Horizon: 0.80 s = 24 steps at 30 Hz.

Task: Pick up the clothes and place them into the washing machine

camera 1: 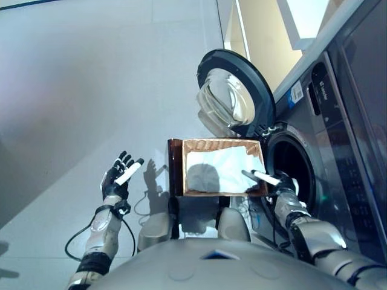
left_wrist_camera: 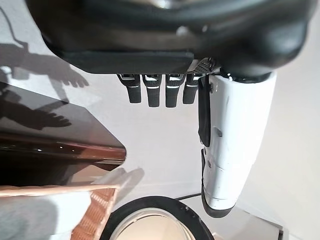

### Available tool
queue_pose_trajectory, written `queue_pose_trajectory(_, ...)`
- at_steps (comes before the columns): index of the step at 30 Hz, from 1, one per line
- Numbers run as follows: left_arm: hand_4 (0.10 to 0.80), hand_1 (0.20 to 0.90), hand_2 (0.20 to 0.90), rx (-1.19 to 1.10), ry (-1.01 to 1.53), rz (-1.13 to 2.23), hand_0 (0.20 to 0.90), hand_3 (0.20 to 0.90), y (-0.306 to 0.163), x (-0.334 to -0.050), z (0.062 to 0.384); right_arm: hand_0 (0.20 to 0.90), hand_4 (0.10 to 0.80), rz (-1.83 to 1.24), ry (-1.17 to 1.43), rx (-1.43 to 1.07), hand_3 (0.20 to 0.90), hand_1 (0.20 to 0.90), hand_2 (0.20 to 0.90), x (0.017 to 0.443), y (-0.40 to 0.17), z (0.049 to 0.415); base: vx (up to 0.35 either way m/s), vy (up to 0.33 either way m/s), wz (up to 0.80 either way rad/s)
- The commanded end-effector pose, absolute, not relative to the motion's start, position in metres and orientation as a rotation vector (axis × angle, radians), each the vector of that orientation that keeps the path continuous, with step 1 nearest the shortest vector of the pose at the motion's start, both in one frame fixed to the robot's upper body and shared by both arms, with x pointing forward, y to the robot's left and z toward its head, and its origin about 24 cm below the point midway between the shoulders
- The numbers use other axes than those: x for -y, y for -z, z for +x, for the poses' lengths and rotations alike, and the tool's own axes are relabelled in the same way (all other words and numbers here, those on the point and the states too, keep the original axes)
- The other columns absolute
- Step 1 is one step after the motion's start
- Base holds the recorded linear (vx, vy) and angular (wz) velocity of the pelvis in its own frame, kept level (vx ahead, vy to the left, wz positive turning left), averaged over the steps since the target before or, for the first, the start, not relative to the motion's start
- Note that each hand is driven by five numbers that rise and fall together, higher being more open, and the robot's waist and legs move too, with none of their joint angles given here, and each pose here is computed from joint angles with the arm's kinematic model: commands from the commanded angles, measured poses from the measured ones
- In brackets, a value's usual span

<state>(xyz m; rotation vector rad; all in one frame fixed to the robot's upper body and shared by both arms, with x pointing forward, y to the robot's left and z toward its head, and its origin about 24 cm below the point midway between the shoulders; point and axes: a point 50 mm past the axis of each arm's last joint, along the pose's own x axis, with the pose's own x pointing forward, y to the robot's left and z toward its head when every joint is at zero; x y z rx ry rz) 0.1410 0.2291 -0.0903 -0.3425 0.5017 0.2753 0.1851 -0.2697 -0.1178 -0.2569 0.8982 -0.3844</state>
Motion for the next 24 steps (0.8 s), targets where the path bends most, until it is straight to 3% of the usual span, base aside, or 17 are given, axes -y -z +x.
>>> queue_pose_trajectory(1, 0.800, 0.900, 0.900, -0.287, -0.240, -0.307, 0.900, 0.900, 0.056, -0.239, 0.167, 0.900, 0.800, -0.430, 0.258, -0.707, 0.900, 0.900, 0.900, 0.259, 0.087, 0.238, -0.084, 0.011, 0.04)
queue_pose_trajectory(7, 0.800, 0.900, 0.900, -0.226, -0.222, -0.299, 0.900, 0.900, 0.043, -0.243, 0.175, 0.900, 0.800, -0.553, 0.165, -0.625, 0.900, 0.900, 0.900, 0.252, 0.071, 0.261, -0.100, 0.000, 0.11)
queue_pose_trajectory(24, 0.800, 0.900, 0.900, -0.184, -0.188, -0.310, 0.900, 0.900, 0.033, -0.241, 0.181, 0.900, 0.800, -0.734, 0.250, -0.539, 0.900, 0.900, 0.900, 0.291, 0.031, 0.286, -0.030, 0.004, 0.06)
